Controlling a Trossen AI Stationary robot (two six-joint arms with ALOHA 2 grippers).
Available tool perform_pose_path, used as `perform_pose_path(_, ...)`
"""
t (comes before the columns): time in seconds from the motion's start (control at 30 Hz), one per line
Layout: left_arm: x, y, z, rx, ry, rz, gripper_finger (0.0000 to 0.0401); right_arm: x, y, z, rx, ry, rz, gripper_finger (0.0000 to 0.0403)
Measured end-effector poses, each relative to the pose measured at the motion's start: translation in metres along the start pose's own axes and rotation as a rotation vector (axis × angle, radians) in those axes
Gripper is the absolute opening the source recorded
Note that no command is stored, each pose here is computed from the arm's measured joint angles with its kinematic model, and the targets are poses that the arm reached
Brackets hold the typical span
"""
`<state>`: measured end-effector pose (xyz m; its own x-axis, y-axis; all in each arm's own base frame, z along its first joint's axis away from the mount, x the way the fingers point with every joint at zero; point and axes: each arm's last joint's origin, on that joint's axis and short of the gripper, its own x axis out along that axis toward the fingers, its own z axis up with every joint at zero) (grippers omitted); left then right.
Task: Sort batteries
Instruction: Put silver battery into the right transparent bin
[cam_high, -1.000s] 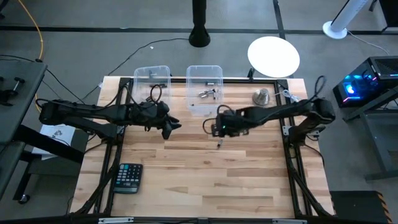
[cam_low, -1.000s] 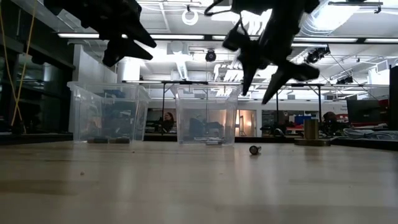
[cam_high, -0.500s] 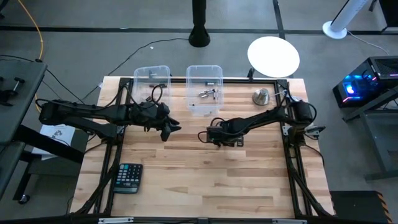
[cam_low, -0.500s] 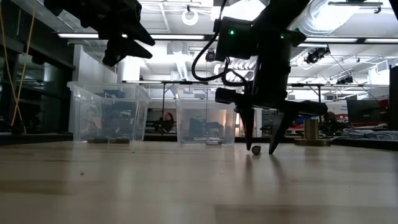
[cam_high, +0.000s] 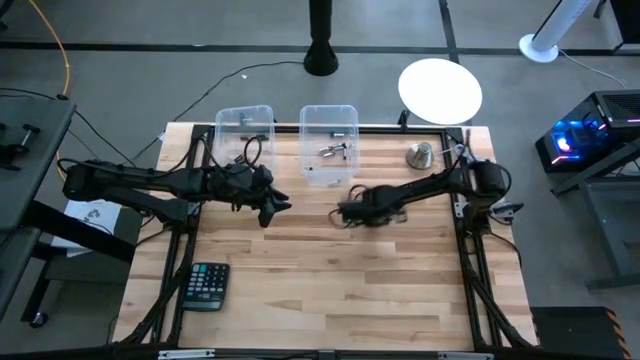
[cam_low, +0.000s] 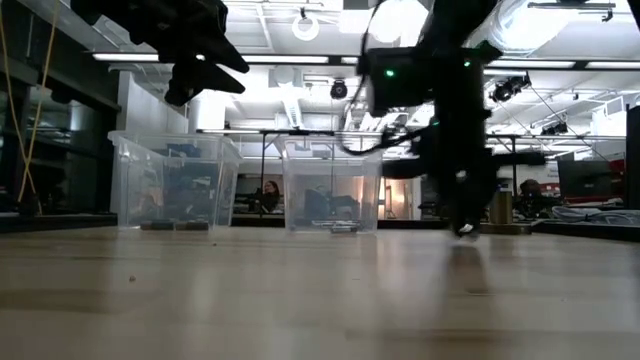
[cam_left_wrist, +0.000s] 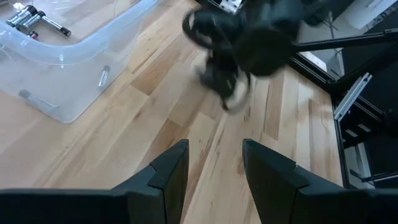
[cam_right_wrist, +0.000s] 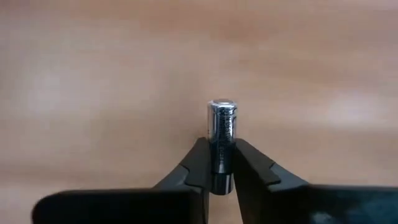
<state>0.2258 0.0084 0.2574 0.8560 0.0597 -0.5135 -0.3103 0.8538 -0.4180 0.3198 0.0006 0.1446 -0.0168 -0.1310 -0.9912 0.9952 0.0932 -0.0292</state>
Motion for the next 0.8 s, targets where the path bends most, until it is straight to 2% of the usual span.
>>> perform_pose_path(0.07, -0.001, 0.000, 0.000, -0.002, -0.004, -0.002, 0.0145, -0.015, -0.012, 0.009, 0.018, -0.057, -0.019, 0.0037)
perform_pose_path(0.23, -0.005, -0.002, 0.006, -0.015, -0.033, -0.013, 0.0145, -0.084, -0.032, 0.039, 0.069, -0.297, 0.179, 0.0018)
perform_pose_path(0.3, -0.007, -0.004, 0.014, -0.029, -0.063, -0.020, 0.0145, -0.109, -0.035, 0.054, 0.099, -0.419, 0.309, 0.0018)
perform_pose_path(0.4, -0.014, -0.005, 0.030, -0.043, -0.119, -0.022, 0.0145, -0.137, -0.042, 0.077, 0.105, -0.540, 0.448, 0.0018)
perform_pose_path(0.5, -0.024, -0.006, 0.052, -0.034, -0.205, -0.015, 0.0145, -0.140, -0.037, 0.098, 0.069, -0.561, 0.540, 0.0028)
perform_pose_path(0.63, -0.036, 0.000, 0.076, -0.005, -0.297, 0.085, 0.0145, -0.131, -0.021, 0.122, 0.011, -0.555, 0.653, 0.0046)
perform_pose_path(0.8, -0.046, 0.017, 0.085, -0.035, -0.262, 0.226, 0.0145, -0.108, -0.005, 0.143, -0.067, -0.466, 0.743, 0.0079)
